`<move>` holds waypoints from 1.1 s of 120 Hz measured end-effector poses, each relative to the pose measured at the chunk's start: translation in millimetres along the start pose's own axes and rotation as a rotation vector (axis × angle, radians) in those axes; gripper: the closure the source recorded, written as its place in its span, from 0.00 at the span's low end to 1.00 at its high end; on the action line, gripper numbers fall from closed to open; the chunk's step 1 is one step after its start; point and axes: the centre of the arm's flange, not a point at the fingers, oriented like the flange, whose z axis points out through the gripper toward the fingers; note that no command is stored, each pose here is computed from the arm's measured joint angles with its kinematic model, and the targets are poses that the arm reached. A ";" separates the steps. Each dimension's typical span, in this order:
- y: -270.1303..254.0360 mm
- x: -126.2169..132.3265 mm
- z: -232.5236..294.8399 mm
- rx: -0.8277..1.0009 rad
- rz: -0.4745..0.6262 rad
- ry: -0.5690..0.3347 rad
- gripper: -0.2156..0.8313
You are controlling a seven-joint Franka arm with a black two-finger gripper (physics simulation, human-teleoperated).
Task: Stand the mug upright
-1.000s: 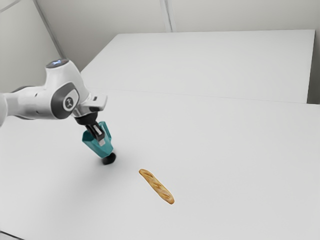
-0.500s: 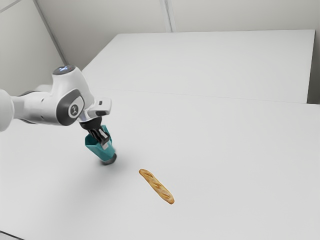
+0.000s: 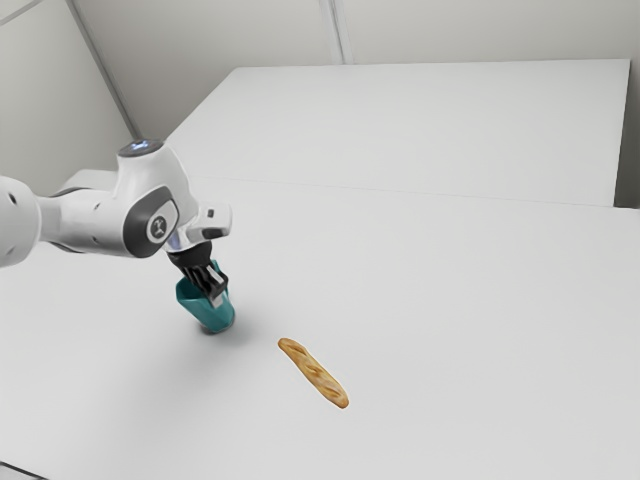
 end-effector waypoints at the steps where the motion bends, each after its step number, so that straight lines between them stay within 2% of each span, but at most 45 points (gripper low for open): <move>1: 0.1 0.0 0.2 0.000 -0.001 0.000 0.95; 13: 1.4 0.6 1.0 -0.002 -0.008 -0.001 0.95; 20: 2.1 0.7 0.9 -0.006 -0.012 -0.001 0.90; 45: 3.9 1.0 -6.2 -0.023 -0.032 0.016 0.53; 65: 7.0 1.4 -29.3 -0.018 -0.032 0.060 0.36; 99: 15.5 5.9 -73.6 -0.059 -0.056 0.089 0.25; 132: 14.3 38.5 -125.6 -0.100 -0.097 0.046 0.23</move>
